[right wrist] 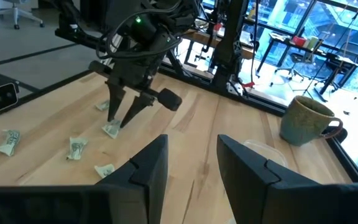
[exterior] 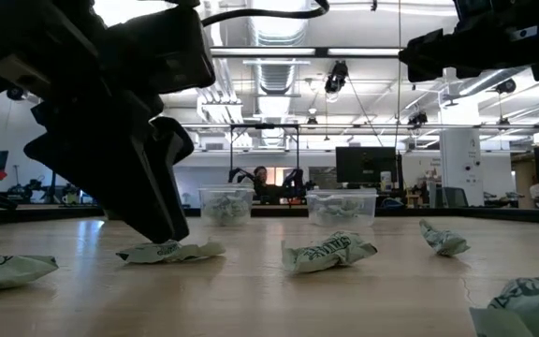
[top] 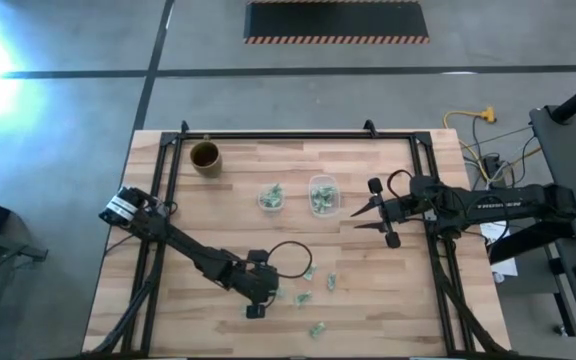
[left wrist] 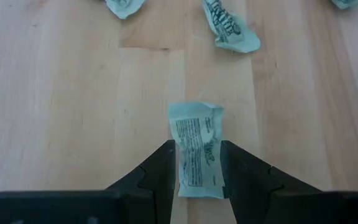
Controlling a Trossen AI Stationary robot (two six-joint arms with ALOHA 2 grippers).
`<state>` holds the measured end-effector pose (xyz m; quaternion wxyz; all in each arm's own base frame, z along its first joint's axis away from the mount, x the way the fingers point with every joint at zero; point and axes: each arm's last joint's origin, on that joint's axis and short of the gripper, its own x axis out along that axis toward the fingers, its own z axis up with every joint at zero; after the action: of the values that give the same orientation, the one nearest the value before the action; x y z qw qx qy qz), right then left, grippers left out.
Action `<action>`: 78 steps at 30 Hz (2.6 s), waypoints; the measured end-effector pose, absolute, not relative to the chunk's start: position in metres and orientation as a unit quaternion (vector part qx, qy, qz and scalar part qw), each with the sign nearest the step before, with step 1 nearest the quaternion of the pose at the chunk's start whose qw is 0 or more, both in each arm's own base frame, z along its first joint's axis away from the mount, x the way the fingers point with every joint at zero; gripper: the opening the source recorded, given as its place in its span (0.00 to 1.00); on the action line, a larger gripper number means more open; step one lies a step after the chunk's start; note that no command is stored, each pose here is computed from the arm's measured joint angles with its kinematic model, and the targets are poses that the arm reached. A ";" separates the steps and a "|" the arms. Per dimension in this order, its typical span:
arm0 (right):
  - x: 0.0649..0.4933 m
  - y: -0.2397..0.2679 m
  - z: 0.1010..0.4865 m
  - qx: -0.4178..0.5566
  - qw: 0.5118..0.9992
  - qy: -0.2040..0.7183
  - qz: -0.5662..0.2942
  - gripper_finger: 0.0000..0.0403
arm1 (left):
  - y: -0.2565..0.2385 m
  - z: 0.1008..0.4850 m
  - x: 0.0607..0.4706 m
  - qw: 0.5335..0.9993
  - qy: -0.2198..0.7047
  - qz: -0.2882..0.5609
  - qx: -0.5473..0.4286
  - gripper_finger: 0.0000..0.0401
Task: Pick and place items into bin
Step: Put the light green stevia packet into the left transparent bin
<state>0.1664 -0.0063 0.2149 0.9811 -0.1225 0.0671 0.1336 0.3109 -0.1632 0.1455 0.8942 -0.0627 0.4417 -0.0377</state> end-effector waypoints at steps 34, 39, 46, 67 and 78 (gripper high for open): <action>0.166 -0.006 0.214 -0.122 0.981 0.070 0.134 0.32 | -0.163 0.135 0.311 0.885 0.460 -0.036 -0.067 0.27; 0.166 -0.006 0.213 -0.122 0.981 0.071 0.134 0.32 | -0.163 0.135 0.311 0.885 0.460 -0.036 -0.067 0.27; 0.166 -0.006 0.212 -0.121 0.981 0.073 0.134 0.32 | -0.163 0.135 0.310 0.885 0.459 -0.033 -0.065 0.20; 0.166 -0.006 0.212 -0.122 0.981 0.073 0.132 0.32 | -0.162 0.161 0.314 0.908 0.416 -0.049 -0.019 0.02; 0.166 -0.007 0.209 -0.121 0.981 0.077 0.131 0.32 | -0.121 0.199 0.314 0.925 0.361 0.075 0.090 0.02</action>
<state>0.1662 -0.0068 0.2095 0.9809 -0.1208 0.0773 0.1314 0.3142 -0.1210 0.1995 0.9252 0.0900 0.3610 0.0745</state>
